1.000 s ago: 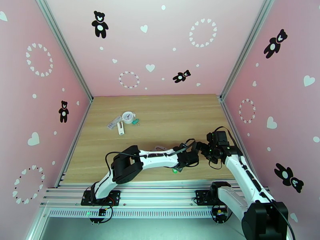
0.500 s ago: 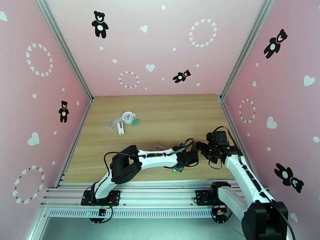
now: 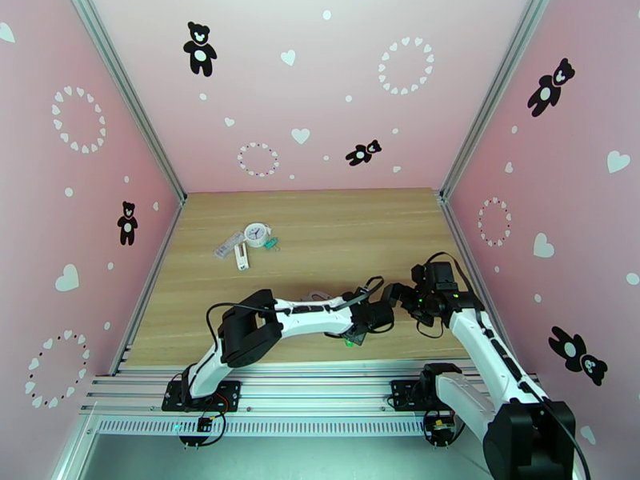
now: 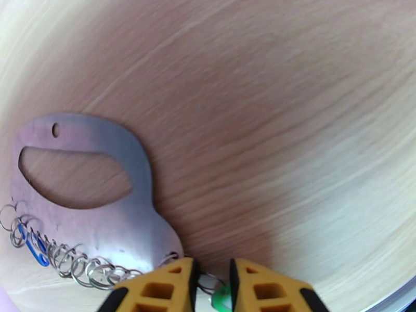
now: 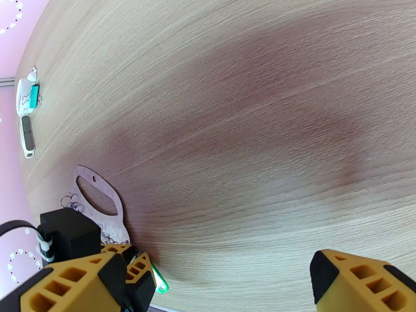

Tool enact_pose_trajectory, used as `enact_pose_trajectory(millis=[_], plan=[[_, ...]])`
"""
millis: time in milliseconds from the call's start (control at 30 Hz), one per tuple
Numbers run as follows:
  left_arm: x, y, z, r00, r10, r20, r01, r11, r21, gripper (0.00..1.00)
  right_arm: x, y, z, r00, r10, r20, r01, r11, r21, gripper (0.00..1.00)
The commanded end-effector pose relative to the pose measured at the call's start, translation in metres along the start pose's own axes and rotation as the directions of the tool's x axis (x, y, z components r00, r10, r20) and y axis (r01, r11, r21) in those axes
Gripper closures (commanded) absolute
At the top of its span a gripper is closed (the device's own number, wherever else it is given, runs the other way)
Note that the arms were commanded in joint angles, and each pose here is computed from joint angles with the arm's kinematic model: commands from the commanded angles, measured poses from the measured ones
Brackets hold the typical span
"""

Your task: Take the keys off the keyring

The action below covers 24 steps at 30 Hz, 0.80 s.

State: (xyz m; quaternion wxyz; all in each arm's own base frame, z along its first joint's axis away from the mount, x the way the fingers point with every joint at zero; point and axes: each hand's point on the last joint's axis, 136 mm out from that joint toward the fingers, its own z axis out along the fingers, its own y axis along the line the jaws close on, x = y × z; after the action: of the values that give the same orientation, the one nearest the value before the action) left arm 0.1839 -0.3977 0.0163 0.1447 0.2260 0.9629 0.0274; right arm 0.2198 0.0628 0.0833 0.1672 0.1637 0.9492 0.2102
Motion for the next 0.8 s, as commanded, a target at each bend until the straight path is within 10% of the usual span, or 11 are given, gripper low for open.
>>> enact_pose_trajectory(millis=[0, 767], plan=[[0.007, 0.020, 0.003, 0.999, -0.037, -0.031, 0.036, 0.999, -0.020, 0.77, 0.005, -0.001, 0.004, 1.000, -0.005, -0.018, 0.005, 1.000, -0.012, 0.01], [0.006, 0.056, -0.015, 0.996, -0.093, 0.015, 0.093, 0.996, -0.004, 0.97, 0.000, 0.004, 0.005, 1.000, -0.008, -0.013, 0.008, 0.999, -0.034, 0.01]])
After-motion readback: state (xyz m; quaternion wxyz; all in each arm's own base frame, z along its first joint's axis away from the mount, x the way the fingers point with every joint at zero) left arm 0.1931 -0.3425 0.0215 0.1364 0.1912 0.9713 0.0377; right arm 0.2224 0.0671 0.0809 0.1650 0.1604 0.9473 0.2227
